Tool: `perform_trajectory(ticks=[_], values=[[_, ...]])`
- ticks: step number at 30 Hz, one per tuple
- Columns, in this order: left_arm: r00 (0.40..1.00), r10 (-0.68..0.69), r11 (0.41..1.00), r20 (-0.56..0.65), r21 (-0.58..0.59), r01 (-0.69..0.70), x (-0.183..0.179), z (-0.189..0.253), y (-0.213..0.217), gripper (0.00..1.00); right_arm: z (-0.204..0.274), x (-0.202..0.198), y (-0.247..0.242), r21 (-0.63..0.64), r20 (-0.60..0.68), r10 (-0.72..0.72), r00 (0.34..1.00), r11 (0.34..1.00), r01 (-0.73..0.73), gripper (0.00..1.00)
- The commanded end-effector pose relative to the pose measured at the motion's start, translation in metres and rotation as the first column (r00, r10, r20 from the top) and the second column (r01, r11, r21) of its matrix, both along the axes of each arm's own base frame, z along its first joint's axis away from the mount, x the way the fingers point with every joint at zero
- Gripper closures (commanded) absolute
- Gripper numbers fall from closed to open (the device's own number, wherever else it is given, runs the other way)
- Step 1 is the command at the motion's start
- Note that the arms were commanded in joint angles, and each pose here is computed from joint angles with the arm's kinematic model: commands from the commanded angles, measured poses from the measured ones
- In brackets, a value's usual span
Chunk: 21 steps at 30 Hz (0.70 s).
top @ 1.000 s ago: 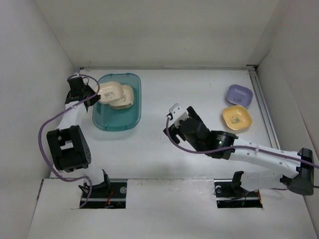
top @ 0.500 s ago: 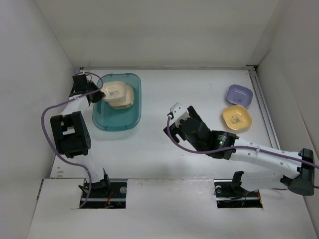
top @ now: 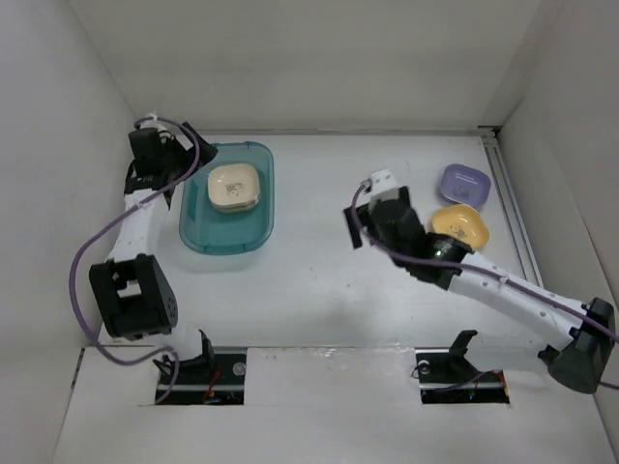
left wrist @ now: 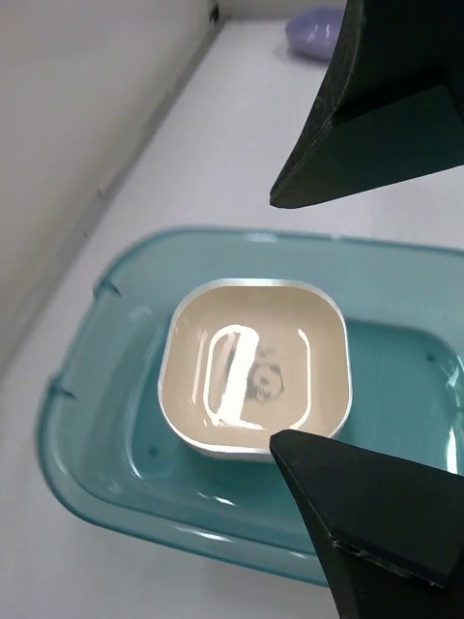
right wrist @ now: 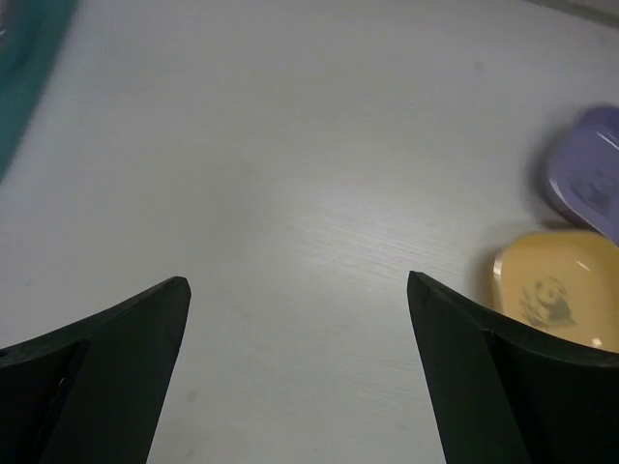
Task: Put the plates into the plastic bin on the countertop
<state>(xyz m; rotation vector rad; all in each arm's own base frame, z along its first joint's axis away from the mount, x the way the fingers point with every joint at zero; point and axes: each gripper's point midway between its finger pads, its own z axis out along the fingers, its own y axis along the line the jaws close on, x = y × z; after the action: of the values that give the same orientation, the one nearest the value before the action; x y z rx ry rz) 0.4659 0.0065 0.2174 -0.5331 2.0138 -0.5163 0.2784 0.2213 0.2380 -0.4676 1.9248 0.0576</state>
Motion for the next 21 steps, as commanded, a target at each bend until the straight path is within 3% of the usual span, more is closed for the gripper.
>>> perform_trajectory(ticks=[1,2,3,6,7,8,11,15,21], values=[[0.979,-0.076,0.997,0.19,-0.014,0.08,-0.028,0.073,-0.02,0.0,-0.009,0.044,-0.083,0.231,-0.11,-0.349,0.931,0.902,0.366,0.0],[0.975,-0.095,0.995,0.202,-0.018,0.101,-0.035,0.077,-0.024,0.0,-0.004,0.049,-0.103,0.327,-0.13,-0.422,0.897,0.836,0.44,0.0],[0.966,-0.115,0.992,0.231,-0.025,0.124,-0.042,0.091,-0.03,0.0,-0.006,0.052,-0.122,0.358,-0.14,-0.473,0.87,0.795,0.49,0.0],[0.971,-0.17,0.984,0.171,-0.031,0.177,-0.052,0.081,-0.045,0.0,-0.014,0.058,-0.194,0.431,-0.184,-0.651,0.736,0.62,0.656,0.0],[0.973,-0.182,0.983,0.14,0.007,0.183,-0.051,0.077,-0.06,0.0,-0.021,0.056,-0.21,0.43,-0.211,-0.69,0.692,0.57,0.7,0.0],[0.973,-0.199,0.98,0.114,0.026,0.198,-0.052,0.078,-0.071,0.0,-0.026,0.052,-0.238,0.436,-0.236,-0.758,0.608,0.477,0.763,0.0],[0.964,-0.255,0.965,0.077,0.086,0.248,-0.062,0.075,-0.115,0.0,-0.053,0.04,-0.272,0.427,-0.331,-0.804,0.494,0.339,0.838,0.0],[0.948,-0.316,0.938,0.039,0.161,0.306,-0.081,0.074,-0.161,0.0,-0.087,0.029,-0.297,0.437,-0.409,-0.798,0.443,0.255,0.863,0.0],[0.932,-0.362,0.922,0.03,0.155,0.354,-0.089,0.07,-0.177,0.0,-0.139,0.035,-0.313,0.349,-0.515,-0.765,0.386,0.224,0.91,0.01]])
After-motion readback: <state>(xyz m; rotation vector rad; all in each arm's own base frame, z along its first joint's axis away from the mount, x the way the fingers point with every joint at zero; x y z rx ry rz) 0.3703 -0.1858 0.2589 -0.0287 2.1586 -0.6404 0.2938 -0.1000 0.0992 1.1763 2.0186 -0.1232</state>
